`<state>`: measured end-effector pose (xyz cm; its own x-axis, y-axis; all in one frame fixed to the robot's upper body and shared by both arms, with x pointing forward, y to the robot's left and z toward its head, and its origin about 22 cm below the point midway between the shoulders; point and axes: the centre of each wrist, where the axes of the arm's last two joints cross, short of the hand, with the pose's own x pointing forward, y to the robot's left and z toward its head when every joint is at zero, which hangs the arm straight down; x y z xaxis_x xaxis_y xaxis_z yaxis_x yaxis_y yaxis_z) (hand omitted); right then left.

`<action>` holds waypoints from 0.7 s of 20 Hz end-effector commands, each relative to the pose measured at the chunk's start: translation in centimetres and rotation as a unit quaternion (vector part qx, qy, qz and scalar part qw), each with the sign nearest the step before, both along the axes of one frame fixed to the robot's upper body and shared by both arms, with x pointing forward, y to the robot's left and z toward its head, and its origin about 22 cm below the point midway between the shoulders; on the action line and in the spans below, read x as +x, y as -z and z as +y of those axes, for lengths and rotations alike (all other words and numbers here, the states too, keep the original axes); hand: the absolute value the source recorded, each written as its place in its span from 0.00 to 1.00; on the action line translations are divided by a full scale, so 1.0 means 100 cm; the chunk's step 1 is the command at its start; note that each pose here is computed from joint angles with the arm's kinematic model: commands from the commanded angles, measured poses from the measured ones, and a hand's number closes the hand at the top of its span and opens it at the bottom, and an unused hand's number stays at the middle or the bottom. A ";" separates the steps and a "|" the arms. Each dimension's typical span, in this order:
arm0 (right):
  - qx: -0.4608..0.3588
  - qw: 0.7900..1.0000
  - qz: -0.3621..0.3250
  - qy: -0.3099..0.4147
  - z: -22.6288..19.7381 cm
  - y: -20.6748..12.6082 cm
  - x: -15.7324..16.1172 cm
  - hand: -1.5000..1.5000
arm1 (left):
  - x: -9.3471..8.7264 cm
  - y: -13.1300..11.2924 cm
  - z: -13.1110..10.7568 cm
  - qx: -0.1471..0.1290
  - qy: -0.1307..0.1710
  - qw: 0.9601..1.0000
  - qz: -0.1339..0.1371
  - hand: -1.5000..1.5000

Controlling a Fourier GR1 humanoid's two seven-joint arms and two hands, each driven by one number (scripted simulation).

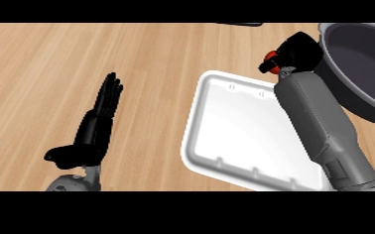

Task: Pick the tomato from the tray and place it in the pot

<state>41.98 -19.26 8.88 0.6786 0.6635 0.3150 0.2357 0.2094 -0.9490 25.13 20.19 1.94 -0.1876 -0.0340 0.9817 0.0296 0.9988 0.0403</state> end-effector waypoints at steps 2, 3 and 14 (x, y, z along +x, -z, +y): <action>-0.062 0.996 -0.038 0.050 -0.004 -0.061 0.034 1.00 | 0.007 0.000 -0.009 -0.001 0.013 1.000 -0.002 0.50; -0.075 0.994 -0.055 0.060 -0.008 -0.061 0.036 1.00 | 0.000 0.006 -0.007 0.003 0.019 1.000 0.002 0.50; -0.160 0.970 -0.077 0.167 -0.014 -0.101 0.058 1.00 | 0.015 -0.002 -0.016 0.001 0.003 1.000 0.001 0.50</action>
<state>47.34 -20.80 18.59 0.7634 0.6213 0.1766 0.3411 -0.1555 -0.9271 26.34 18.94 2.16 -0.1882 -0.0300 0.9817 0.0524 0.9978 0.0405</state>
